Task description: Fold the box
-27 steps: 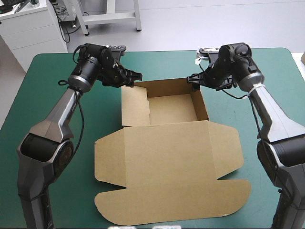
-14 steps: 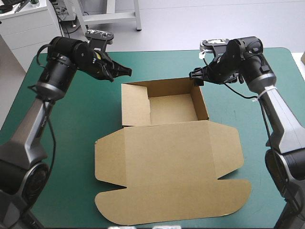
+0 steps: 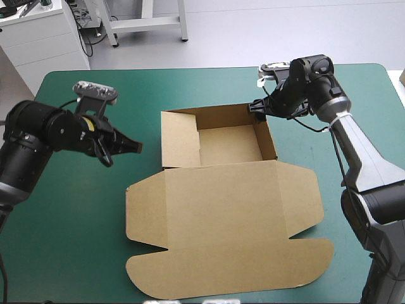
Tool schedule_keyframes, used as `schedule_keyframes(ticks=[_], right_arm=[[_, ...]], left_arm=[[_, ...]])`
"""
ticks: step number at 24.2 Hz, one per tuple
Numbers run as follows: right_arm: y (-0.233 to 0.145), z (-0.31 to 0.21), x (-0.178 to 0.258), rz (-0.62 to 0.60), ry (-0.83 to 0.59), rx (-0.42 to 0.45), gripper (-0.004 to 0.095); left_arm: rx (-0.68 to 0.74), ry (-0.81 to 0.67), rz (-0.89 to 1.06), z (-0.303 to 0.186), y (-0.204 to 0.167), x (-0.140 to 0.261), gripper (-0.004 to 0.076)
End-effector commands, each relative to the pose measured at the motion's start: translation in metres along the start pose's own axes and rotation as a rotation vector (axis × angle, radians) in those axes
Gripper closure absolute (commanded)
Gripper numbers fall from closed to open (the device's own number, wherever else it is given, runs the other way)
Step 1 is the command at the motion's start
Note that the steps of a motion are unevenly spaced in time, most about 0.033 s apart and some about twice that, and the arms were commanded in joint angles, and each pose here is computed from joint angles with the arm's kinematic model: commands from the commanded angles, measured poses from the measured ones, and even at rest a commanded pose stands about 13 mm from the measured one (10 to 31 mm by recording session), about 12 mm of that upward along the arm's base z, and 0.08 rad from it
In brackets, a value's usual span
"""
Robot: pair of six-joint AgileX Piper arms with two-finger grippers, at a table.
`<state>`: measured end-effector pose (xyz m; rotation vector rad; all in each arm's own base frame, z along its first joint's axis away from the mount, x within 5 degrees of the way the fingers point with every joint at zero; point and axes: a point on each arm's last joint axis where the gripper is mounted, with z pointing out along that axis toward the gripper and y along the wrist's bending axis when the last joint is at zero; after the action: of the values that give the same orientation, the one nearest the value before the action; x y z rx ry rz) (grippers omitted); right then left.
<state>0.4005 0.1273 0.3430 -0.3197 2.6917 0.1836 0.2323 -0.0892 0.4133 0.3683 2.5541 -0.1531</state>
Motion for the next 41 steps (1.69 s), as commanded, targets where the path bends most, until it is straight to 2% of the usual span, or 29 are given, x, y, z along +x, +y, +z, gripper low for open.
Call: schedule_keyframes(ticks=[1, 7, 12, 18, 22, 25, 26, 27, 29, 30, 31, 32, 37, 41], right_arm=[[0.000, -0.011, -0.003, -0.016, -0.031, -0.002, 0.0137], [0.001, 0.021, -0.004, -0.008, 0.037, -0.023, 0.0137], [0.005, 0.038, -0.003, -0.005, 0.075, -0.073, 0.0138], [0.002, 0.052, 0.006, -0.013, 0.128, -0.051, 0.0143], [0.001, 0.060, 0.012, -0.011, 0.165, -0.047, 0.0147], [0.001, 0.059, 0.012, -0.011, 0.162, -0.049, 0.0155], [0.001, 0.059, 0.012, -0.008, 0.162, -0.054, 0.0179], [0.002, 0.059, 0.012, -0.003, 0.162, -0.061, 0.0244], [0.002, 0.059, 0.012, -0.001, 0.162, -0.062, 0.0494], [0.002, 0.058, 0.012, -0.002, 0.161, -0.060, 0.0701], [0.002, 0.057, 0.012, -0.004, 0.158, -0.060, 0.0865], [0.002, 0.053, 0.011, -0.009, 0.150, -0.061, 0.0914], [0.000, 0.039, 0.010, -0.022, 0.115, -0.047, 0.0912], [-0.016, 0.020, 0.006, -0.018, 0.065, 0.015, 0.0924]], left_arm=[[-0.020, -0.001, 0.006, -0.014, 0.004, 0.028, 0.0756], [-0.020, -0.012, -0.029, -0.007, 0.008, 0.073, 0.0756], [-0.007, -0.125, -0.043, -0.009, 0.010, 0.106, 0.0756], [0.006, -0.240, -0.045, -0.028, 0.014, 0.153, 0.0756], [0.014, -0.340, -0.046, -0.047, 0.016, 0.168, 0.0756], [0.014, -0.359, -0.046, -0.051, 0.017, 0.171, 0.0756], [0.013, -0.356, -0.046, -0.050, 0.017, 0.171, 0.0756], [0.013, -0.354, -0.046, -0.050, 0.017, 0.171, 0.0756], [0.011, -0.350, -0.045, -0.050, 0.017, 0.172, 0.0756], [0.011, -0.350, -0.045, -0.050, 0.017, 0.172, 0.0756], [0.011, -0.350, -0.045, -0.050, 0.017, 0.172, 0.0756], [0.008, -0.348, -0.044, -0.050, 0.017, 0.172, 0.0756], [-0.002, -0.349, -0.040, -0.050, 0.018, 0.172, 0.0756], [-0.016, -0.351, -0.035, -0.050, 0.019, 0.172, 0.0756]])
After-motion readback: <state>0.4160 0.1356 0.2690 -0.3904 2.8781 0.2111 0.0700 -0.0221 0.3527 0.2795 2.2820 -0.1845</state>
